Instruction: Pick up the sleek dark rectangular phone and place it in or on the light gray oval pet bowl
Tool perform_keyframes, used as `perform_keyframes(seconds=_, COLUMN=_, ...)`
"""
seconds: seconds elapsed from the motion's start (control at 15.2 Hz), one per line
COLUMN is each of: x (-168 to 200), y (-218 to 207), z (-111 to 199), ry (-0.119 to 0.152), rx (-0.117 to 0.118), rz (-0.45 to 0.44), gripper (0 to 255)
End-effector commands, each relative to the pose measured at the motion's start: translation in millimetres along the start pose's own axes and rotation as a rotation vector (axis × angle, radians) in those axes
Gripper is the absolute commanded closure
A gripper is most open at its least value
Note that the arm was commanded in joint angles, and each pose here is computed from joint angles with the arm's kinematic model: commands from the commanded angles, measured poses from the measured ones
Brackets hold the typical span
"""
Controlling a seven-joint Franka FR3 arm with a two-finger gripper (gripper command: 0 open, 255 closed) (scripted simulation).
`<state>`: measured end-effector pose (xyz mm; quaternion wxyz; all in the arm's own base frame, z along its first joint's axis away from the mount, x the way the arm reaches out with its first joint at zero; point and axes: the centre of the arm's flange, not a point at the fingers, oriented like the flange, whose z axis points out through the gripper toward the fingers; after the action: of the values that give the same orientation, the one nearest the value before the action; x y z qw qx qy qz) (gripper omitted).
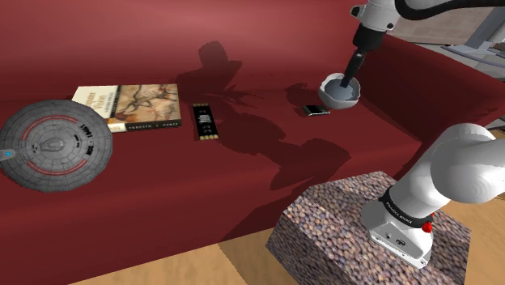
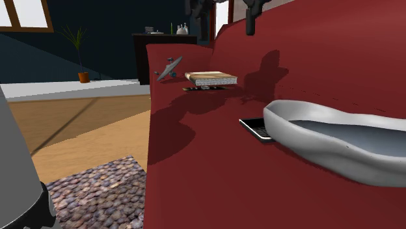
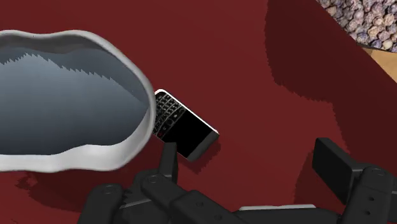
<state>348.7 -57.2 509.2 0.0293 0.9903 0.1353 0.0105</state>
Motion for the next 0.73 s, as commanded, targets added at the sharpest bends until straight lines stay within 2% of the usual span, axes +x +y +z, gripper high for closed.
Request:
perform_keyframes(seconds=0.0, x=9, y=17, z=24, ry=0.004, rx=0.017, rz=-0.116, gripper=0)
perform_keyframes(seconds=0.66, x=62, y=69, z=141, ry=0.019, rx=0.108, rz=-0.656, gripper=0)
